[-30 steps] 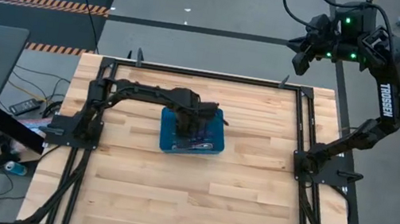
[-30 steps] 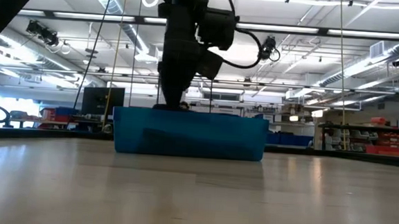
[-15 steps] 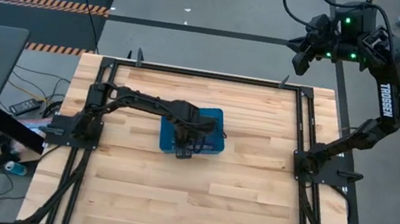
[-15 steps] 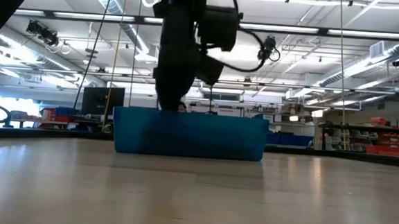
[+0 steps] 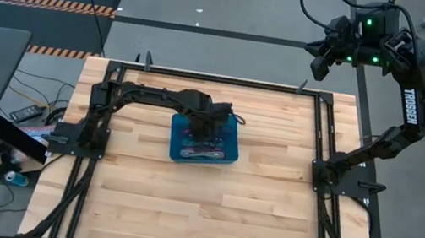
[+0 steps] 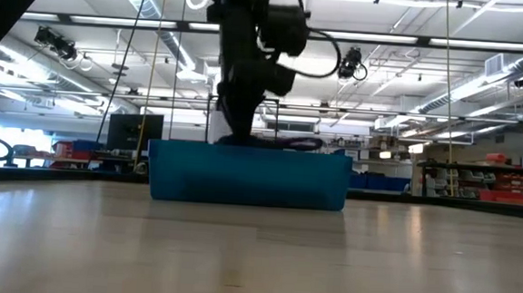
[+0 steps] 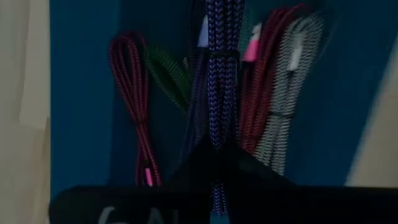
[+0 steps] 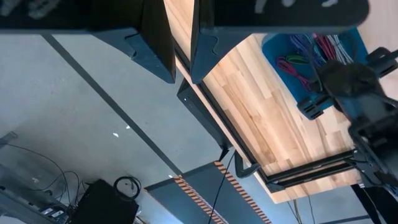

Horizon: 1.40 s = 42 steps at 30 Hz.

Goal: Pick and place USB-C Cables
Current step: Put the black purple charger cable into the blue bin

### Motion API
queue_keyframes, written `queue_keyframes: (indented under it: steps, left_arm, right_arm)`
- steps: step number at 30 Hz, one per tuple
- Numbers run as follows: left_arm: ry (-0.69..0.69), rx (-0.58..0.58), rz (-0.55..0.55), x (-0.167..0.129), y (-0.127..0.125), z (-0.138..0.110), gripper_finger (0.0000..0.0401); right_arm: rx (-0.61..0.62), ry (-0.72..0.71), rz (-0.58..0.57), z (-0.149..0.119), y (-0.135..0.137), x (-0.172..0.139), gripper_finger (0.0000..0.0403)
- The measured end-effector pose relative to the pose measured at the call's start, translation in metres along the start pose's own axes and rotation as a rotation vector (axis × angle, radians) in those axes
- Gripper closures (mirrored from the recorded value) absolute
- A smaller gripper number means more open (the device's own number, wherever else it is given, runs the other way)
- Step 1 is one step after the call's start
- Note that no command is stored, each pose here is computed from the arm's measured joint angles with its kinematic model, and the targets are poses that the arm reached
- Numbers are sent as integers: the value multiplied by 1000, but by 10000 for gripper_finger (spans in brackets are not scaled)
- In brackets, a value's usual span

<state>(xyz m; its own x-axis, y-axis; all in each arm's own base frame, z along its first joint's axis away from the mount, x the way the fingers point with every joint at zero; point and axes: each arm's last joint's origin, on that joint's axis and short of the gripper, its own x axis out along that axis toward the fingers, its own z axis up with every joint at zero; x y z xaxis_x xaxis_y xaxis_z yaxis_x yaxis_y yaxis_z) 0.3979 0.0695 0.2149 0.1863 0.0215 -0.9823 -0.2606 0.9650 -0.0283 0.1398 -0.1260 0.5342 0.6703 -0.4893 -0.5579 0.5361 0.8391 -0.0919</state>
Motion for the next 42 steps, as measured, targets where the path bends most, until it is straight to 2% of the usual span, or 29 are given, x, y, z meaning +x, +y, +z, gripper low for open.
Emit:
queue_keyframes:
  steps: [5,10,20,25,31,36,42]
  left_arm:
    - [-10,-6,-4,-15,2,0,384]
    - [73,4,-24,-15,-2,-9,384]
    - [122,31,-62,3,-28,-22,384]
    - [176,6,-53,23,-25,-35,384]
    - [112,-44,-53,32,-23,-32,383]
    - [43,-39,-64,29,-24,-24,333]
    - [47,-34,-62,29,-24,-24,279]
  right_arm:
    - [-1,2,1,0,0,0,347]
    - [-1,3,-1,0,0,0,347]
    - [-9,2,-2,0,0,0,347]
    - [-9,2,-2,0,0,0,347]
    - [-9,2,-2,0,0,0,347]
    - [-9,2,-2,0,0,0,347]
    - [-8,2,-2,0,0,0,347]
